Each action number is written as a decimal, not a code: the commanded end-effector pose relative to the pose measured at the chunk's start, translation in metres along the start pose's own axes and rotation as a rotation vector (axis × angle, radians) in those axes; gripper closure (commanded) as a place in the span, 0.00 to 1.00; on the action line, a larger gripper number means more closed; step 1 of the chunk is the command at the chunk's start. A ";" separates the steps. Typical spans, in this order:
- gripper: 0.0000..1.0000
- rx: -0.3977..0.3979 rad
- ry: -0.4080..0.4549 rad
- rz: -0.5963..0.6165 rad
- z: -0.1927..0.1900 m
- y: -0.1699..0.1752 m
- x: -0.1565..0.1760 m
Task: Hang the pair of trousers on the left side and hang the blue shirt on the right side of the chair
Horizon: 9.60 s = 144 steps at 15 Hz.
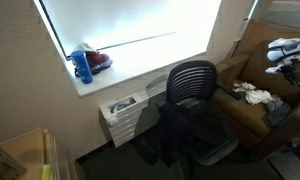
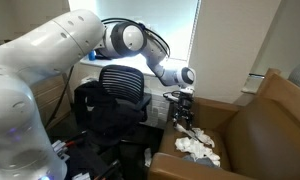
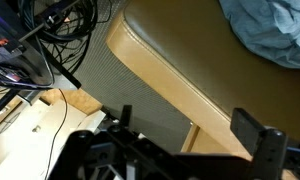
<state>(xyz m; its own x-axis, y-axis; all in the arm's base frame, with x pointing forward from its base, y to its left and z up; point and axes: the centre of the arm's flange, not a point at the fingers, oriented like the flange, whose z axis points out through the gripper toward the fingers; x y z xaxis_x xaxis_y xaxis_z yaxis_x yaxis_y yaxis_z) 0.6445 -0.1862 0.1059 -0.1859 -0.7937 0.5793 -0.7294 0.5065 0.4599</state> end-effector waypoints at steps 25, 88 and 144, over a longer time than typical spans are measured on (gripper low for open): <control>0.00 0.109 -0.431 0.688 0.008 -0.144 0.007; 1.00 0.527 -1.013 1.176 -0.028 -0.030 0.243; 1.00 1.438 -0.997 0.200 -0.418 0.438 -0.008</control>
<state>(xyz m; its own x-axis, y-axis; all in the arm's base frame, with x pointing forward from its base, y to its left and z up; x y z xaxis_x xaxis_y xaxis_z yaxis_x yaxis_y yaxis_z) 0.5705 0.1684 0.5618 -0.2255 -0.9452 -0.2362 -0.6129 0.3261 -0.7198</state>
